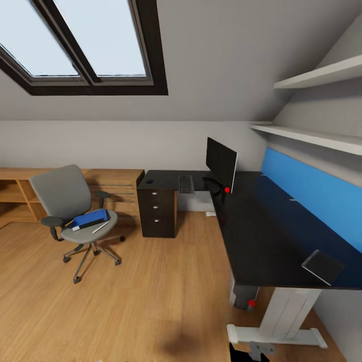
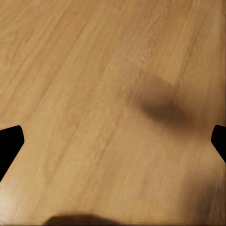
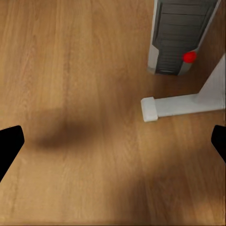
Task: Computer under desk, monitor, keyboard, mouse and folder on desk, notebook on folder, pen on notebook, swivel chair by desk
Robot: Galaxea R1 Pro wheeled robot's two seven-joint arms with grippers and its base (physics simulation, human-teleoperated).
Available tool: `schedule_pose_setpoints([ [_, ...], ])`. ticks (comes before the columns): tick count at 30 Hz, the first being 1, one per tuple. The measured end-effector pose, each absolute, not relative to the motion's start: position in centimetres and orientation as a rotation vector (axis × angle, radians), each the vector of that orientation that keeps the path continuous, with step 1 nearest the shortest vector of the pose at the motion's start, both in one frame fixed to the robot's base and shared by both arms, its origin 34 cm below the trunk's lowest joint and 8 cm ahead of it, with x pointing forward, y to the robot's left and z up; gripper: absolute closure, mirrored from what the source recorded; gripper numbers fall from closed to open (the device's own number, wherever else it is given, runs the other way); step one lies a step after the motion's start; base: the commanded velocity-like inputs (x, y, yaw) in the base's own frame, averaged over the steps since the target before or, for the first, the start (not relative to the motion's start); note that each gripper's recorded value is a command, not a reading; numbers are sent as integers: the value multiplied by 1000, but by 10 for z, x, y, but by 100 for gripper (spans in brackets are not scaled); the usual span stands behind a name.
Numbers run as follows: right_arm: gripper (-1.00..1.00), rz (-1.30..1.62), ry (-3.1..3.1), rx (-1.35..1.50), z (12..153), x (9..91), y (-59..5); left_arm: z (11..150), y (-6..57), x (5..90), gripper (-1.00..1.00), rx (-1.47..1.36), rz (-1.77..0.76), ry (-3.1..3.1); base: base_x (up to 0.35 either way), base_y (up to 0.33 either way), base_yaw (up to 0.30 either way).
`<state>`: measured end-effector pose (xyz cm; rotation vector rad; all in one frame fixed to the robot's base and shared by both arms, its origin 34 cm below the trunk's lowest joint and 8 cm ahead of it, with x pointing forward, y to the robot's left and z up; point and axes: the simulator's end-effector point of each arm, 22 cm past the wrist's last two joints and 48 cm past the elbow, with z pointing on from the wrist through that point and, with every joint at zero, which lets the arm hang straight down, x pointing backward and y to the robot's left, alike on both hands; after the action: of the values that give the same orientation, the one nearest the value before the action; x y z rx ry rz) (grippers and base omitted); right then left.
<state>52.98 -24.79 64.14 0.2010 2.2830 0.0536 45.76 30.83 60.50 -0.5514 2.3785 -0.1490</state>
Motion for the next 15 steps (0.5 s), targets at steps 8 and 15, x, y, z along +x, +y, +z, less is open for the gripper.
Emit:
schedule_pose_setpoints([
  [8, -100, 49, 2282, 200, 641, 530, -251, 604, 301, 455, -100, -546, -159, 2379, -18, -332, 0],
  [15, -100, 38, 2279, 193, 642, 531, -258, 608, 301, 443, -100, -514, -121, 2319, -1, -332, 0],
])
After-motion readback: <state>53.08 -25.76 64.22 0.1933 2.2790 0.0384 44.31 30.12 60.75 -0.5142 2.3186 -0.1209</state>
